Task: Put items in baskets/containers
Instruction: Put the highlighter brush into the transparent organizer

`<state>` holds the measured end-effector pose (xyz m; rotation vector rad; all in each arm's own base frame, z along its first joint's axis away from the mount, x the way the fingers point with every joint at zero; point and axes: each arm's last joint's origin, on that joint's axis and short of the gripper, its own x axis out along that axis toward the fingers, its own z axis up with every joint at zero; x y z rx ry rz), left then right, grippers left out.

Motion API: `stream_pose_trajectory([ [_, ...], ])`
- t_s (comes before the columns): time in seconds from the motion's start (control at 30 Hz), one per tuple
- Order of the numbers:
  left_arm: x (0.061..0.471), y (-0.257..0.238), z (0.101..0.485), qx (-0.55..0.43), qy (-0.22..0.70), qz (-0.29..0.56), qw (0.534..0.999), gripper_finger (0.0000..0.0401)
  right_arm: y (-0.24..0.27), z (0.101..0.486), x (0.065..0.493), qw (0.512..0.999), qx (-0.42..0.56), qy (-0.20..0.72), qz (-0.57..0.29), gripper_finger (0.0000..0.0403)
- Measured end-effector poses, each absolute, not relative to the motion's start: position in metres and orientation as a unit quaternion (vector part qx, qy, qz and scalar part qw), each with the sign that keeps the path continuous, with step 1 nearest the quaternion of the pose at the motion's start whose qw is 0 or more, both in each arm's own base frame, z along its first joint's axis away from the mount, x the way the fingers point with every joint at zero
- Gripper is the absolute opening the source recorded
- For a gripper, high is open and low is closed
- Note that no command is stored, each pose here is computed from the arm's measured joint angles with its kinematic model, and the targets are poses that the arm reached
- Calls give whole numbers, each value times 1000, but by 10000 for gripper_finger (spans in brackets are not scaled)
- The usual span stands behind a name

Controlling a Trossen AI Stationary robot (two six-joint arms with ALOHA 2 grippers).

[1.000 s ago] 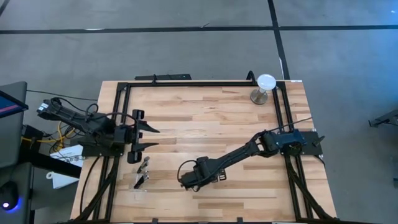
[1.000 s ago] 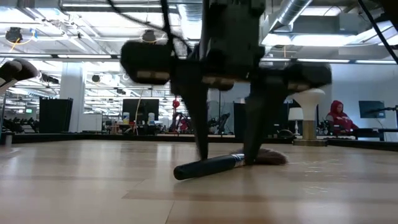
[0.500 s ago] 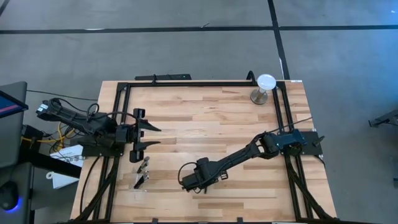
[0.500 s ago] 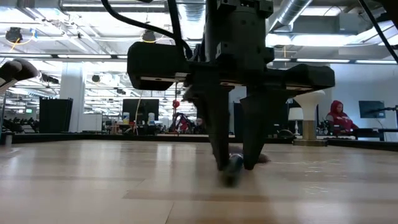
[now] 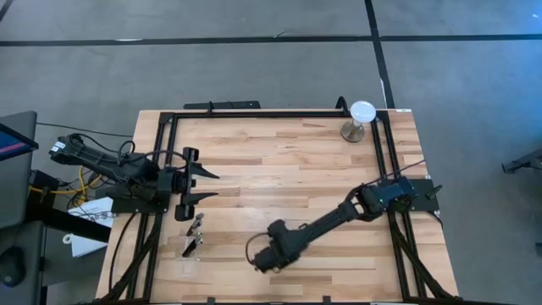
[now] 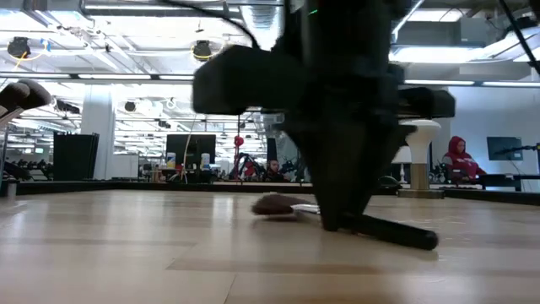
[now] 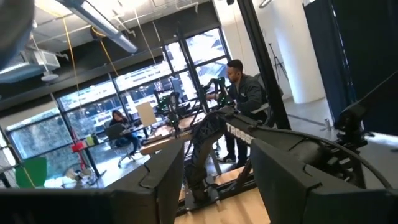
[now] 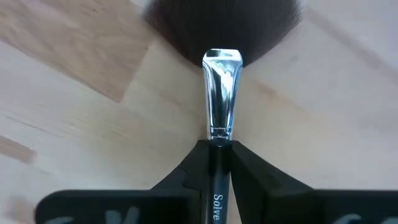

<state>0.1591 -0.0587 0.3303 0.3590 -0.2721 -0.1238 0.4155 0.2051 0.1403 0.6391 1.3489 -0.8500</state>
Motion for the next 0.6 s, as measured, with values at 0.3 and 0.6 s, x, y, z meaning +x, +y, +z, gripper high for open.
stream_pose_trajectory([
  [0.3,159,-59,330,96,-126,-75,985,182,258,156,368,695,184,586,-374,28],
  [0.6,172,-66,306,27,-71,-92,993,182,284,169,344,775,60,534,-334,43],
])
